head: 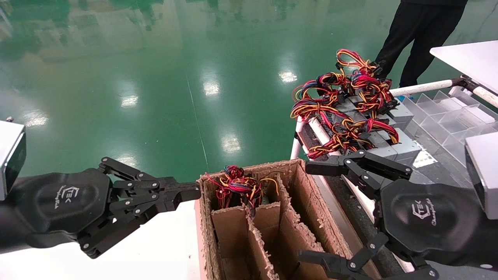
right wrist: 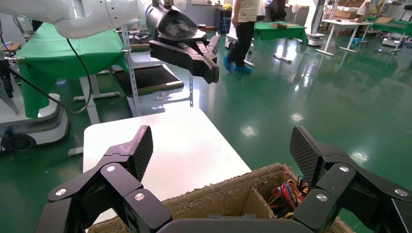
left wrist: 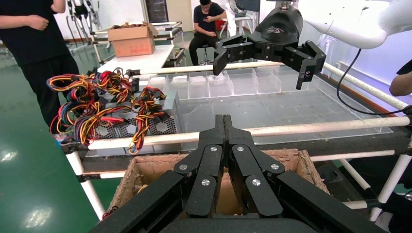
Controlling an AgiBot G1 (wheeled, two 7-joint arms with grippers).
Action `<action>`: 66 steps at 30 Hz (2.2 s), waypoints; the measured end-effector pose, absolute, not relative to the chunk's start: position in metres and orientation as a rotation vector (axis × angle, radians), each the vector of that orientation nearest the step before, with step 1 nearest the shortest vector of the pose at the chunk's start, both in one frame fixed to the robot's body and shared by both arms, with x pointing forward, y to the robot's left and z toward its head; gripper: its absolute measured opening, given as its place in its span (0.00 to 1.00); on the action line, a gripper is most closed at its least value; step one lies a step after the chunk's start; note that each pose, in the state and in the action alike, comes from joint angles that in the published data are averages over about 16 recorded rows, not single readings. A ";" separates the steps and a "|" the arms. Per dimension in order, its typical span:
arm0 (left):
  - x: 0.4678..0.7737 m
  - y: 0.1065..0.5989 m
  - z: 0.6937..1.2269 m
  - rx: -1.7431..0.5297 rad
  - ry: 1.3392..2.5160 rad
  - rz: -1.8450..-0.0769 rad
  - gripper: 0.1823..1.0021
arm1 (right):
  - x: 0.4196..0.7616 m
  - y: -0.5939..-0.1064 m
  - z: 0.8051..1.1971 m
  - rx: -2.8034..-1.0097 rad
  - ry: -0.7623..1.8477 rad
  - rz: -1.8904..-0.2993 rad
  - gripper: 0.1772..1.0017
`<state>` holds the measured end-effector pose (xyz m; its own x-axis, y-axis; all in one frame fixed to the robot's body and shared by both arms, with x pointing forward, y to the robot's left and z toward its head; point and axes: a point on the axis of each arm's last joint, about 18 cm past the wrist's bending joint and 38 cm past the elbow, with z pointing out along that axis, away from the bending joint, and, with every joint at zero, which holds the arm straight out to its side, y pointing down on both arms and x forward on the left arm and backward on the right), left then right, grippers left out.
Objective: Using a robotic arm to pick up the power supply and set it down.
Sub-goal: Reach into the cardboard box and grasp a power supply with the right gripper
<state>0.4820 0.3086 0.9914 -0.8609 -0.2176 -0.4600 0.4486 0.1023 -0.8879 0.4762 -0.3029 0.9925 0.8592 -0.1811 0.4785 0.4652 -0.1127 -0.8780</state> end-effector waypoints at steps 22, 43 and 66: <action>0.482 0.309 0.991 0.225 1.902 -1.810 0.25 | 0.477 -0.304 0.992 -1.596 -0.221 -0.558 1.00; 0.482 0.309 0.991 0.224 1.902 -1.810 0.82 | 0.518 -0.300 0.991 -1.616 -0.131 -0.624 1.00; 0.482 0.309 0.991 0.224 1.902 -1.810 1.00 | 0.630 -0.226 0.960 -1.792 -0.019 -0.688 1.00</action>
